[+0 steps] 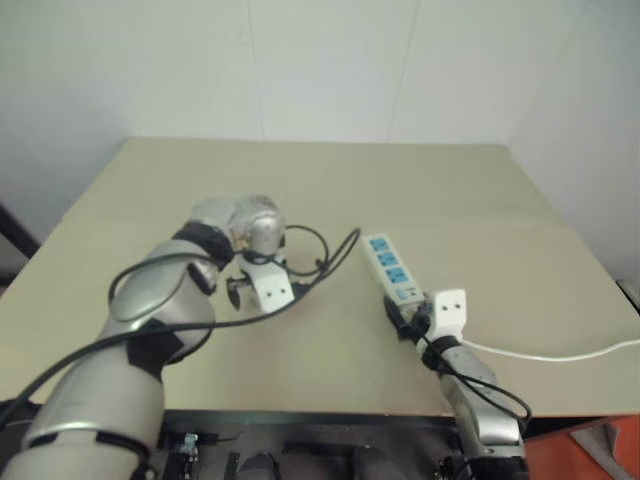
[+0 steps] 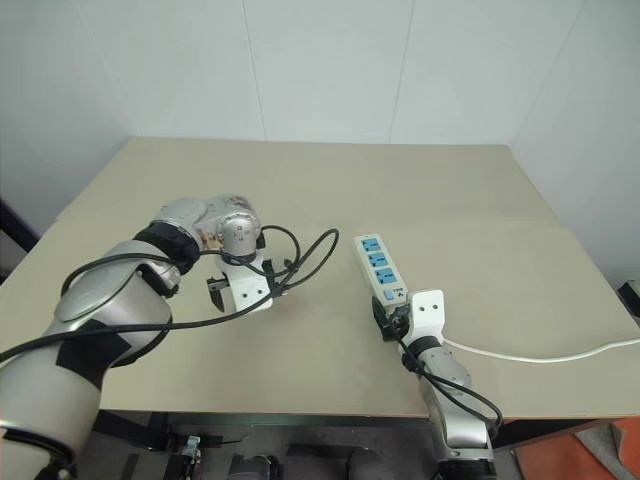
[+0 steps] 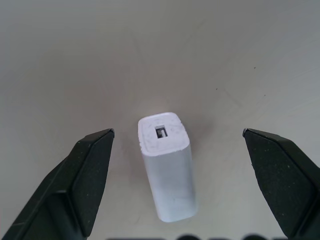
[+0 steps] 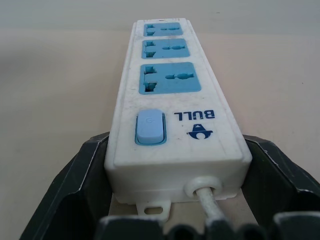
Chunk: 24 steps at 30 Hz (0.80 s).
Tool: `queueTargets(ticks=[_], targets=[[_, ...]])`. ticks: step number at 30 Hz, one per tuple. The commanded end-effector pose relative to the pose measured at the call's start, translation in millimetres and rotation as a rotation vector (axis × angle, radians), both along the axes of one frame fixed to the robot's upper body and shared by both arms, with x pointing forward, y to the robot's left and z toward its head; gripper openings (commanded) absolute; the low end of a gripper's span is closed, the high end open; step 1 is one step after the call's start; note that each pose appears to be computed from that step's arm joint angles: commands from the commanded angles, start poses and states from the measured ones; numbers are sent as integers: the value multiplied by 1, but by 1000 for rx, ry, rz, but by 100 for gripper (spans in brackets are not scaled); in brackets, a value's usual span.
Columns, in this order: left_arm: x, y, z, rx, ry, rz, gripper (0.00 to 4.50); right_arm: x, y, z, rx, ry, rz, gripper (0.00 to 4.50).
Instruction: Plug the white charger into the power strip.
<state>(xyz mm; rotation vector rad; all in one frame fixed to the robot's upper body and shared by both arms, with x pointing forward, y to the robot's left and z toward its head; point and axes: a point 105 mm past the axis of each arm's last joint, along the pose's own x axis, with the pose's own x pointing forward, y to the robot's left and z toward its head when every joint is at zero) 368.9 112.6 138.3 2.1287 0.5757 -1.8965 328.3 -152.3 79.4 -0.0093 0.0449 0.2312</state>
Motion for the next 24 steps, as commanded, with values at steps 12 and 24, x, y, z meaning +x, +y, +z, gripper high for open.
queueTargets(ticks=[12, 24], targets=[[2, -7, -7, -3, -13, 4, 327, -8, 4, -24, 11, 98, 5, 344], [5, -9, -8, -39, -34, 21, 101, -8, 4, -24, 7, 98, 5, 344]])
